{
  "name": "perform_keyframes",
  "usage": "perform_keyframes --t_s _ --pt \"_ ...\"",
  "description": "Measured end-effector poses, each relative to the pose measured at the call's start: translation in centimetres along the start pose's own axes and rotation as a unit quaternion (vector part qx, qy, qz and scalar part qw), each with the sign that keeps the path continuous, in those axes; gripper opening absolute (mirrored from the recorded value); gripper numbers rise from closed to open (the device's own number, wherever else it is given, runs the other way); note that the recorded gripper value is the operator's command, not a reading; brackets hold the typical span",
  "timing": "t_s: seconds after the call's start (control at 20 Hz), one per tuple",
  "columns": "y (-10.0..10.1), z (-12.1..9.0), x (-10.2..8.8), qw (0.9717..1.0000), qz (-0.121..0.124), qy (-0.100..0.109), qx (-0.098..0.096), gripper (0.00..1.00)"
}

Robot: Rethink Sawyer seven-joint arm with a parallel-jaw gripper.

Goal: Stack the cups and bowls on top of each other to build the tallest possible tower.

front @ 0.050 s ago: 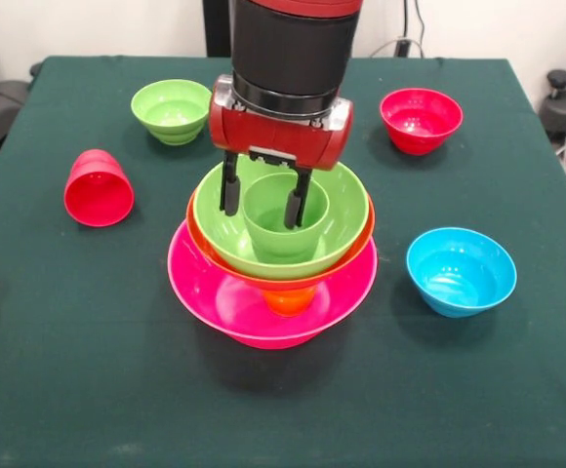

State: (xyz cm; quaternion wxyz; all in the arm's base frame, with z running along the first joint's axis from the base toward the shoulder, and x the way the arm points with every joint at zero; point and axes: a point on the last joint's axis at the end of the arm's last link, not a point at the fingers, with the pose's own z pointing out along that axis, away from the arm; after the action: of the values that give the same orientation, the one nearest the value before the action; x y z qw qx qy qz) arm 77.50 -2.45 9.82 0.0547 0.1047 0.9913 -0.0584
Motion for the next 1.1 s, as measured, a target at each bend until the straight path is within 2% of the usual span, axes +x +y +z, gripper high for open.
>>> perform_keyframes --t_s 0.4,1.1 --pt "-0.7 -1.8 -0.4 0.9999 0.002 -0.011 0.007 1.0" --pt "-2.9 -6.8 -1.0 0.999 0.02 -0.028 0.027 1.0"
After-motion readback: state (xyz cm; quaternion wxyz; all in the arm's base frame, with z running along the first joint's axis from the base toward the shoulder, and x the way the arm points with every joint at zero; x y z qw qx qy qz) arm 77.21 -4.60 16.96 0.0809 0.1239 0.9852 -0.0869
